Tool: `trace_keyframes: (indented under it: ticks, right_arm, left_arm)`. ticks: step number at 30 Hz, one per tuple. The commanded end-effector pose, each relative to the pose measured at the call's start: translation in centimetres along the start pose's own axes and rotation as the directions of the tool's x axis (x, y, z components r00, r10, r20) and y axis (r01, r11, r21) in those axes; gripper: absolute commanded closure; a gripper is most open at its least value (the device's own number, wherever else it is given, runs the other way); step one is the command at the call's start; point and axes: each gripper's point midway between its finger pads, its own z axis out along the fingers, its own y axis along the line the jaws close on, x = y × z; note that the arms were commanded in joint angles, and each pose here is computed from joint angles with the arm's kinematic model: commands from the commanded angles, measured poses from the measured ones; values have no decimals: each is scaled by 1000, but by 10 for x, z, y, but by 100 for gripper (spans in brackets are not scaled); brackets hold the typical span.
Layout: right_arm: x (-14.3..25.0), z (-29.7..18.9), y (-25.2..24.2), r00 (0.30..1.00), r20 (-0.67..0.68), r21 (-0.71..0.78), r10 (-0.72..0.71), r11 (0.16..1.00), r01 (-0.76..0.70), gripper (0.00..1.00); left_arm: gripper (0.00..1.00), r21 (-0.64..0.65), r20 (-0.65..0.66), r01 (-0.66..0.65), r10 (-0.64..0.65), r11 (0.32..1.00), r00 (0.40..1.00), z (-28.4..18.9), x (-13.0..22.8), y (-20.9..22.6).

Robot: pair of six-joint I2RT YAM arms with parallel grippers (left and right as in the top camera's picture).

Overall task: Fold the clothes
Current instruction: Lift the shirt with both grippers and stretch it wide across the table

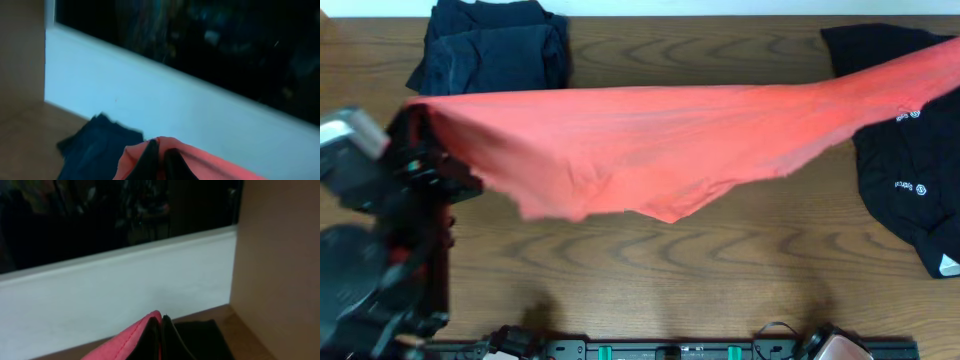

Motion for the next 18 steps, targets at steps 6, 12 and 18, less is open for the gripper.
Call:
trace_keyframes:
  ticks: [6, 12, 18]
  right_arm:
    - [-70, -67, -3, 982, 165, 69, -88, 995, 78, 99]
    - [-104, -98, 3, 954, 259, 114, -150, 986, 124, 99]
    - [-127, -121, 13, 923, 328, 145, -203, 976, 163, 99]
  left_arm:
    - [94, 18, 166, 9, -12, 1000, 986, -38, -69, 1]
    - [94, 42, 229, 31, -40, 999, 973, -57, -96, 1]
    - [94, 63, 272, 40, -56, 997, 961, -65, -111, -1]
